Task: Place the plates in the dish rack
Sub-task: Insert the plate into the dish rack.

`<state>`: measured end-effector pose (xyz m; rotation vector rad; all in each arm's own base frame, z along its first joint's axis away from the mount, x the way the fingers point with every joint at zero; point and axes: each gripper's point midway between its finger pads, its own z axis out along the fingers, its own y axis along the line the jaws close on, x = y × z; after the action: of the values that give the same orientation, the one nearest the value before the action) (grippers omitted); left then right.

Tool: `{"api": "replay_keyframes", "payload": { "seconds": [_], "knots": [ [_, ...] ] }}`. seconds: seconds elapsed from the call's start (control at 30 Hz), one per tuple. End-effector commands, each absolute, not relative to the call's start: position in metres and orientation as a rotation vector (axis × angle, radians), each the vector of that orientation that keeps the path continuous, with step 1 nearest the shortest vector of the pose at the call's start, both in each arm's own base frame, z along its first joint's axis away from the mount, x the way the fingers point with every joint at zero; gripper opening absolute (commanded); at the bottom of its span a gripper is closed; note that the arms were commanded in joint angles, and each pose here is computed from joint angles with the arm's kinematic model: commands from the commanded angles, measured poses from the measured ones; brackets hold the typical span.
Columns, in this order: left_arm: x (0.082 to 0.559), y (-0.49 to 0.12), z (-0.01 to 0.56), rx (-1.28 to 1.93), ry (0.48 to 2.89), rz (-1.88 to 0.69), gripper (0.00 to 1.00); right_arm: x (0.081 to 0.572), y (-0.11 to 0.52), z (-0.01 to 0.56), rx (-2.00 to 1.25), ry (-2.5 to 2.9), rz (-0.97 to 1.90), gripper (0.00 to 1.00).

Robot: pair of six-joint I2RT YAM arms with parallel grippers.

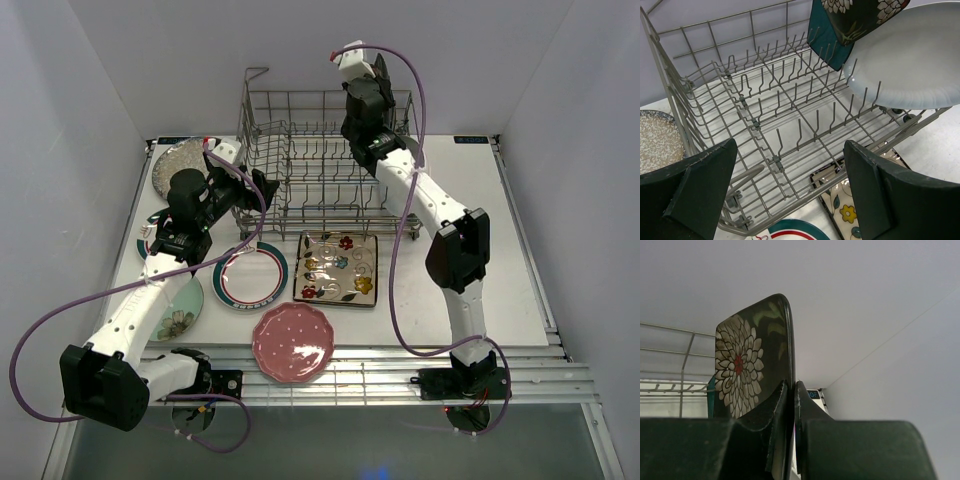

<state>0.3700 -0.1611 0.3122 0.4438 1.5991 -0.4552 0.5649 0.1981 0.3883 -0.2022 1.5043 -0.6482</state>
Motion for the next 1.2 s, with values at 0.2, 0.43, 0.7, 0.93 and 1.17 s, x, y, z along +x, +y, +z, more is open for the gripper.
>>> {"api": "replay_keyframes", "payload": {
  "seconds": [0.2,0.43,0.7,0.93,1.17],
  "knots": [
    [0.365,-0.164,0.317,0.46,1.584,-0.467,0.98,0.562,0.183,0.439,-0.072,1.371,-0.615,0.08],
    [0.365,-0.165,0.315,0.464,1.588,-0.471,0.98,0.572,0.185,0.416,-0.111,1.398,-0.678,0.08],
    [0.365,-0.165,0.314,0.466,1.589,-0.473,0.98,0.58,0.189,0.405,-0.136,1.403,-0.712,0.08],
    [0.363,-0.166,0.314,0.47,1.587,-0.478,0.98,0.589,0.189,0.394,-0.122,1.404,-0.734,0.08],
    [0.365,-0.168,0.311,0.472,1.597,-0.479,0.98,0.596,0.179,0.383,-0.062,1.411,-0.753,0.08]
  ]
}}
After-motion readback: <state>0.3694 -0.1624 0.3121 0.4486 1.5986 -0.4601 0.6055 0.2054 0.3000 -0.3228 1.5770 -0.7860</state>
